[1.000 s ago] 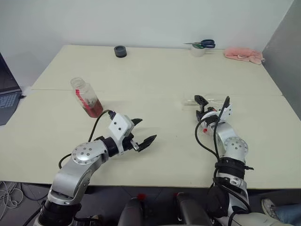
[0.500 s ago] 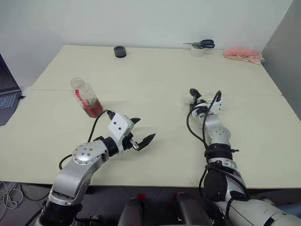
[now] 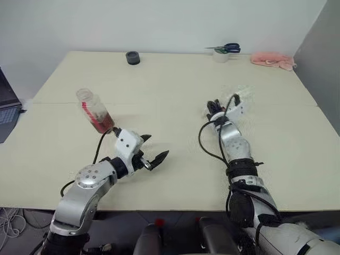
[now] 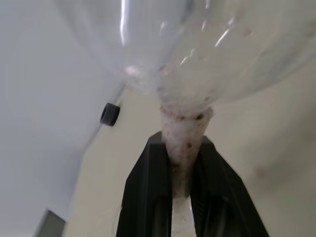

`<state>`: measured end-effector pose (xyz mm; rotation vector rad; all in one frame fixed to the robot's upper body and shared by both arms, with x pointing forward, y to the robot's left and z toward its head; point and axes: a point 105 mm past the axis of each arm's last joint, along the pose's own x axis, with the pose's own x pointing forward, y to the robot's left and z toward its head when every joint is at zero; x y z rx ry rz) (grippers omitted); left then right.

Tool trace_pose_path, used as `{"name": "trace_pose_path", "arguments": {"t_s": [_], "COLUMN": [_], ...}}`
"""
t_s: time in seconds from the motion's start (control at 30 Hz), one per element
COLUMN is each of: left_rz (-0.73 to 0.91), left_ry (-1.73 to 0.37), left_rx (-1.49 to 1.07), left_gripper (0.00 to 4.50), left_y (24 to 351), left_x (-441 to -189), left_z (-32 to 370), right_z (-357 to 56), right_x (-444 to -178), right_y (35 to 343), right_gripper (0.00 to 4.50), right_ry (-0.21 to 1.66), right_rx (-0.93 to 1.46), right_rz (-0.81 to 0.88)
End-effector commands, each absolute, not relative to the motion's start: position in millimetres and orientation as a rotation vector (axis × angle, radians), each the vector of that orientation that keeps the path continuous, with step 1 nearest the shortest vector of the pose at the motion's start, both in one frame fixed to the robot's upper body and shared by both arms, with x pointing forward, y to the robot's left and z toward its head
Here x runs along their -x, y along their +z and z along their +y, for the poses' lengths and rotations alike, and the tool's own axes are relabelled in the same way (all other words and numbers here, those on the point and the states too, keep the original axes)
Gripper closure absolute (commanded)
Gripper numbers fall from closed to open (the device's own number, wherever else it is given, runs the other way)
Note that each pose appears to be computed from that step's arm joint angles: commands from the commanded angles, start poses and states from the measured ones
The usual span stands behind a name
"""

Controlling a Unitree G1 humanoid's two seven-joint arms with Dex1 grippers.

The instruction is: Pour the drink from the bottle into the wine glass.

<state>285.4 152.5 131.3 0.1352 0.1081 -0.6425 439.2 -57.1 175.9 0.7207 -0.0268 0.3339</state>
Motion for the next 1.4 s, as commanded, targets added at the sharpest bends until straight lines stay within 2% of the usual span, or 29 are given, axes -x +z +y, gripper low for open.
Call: {"name": "trace_pose_path", "arguments": {"t_s": [0.03,0.13,0.37,0.7,1.03,1.07,1.2,1.4], "left_rz": [0.103,0.114,0.113,0.120,0.123,0.123,0.126,0.142], "left_ry": [-0.544,-0.511,-0.481,-0.424,-0.410,-0.409,-0.409,-0.401], "left_rx": [-0.090,-0.075,-0.073,-0.063,-0.077,-0.079,-0.083,-0.082], "left_gripper": [0.00,0.00,0.00,0.00,0.00,0.00,0.00,0.00], "left_y": [135,133,134,132,133,134,134,128], "left_x": [-279,-273,-266,-254,-256,-256,-258,-257], "left_z": [181,190,191,196,200,201,203,209], "right_z": [3,36,60,66,70,69,67,63], "right_x": [-411,-395,-396,-391,-388,-388,-389,-387], "right_y": [207,191,155,121,120,121,122,122], "right_gripper": [4.33,4.33,4.33,4.33,4.33,3.60,2.32,0.11], "right_ry": [0.593,0.691,0.731,0.817,0.861,0.860,0.863,0.879], "right_rx": [-0.263,-0.056,0.094,0.087,0.108,0.108,0.113,0.136], "right_rz": [-0.265,-0.344,-0.302,-0.168,-0.170,-0.172,-0.180,-0.204]}}
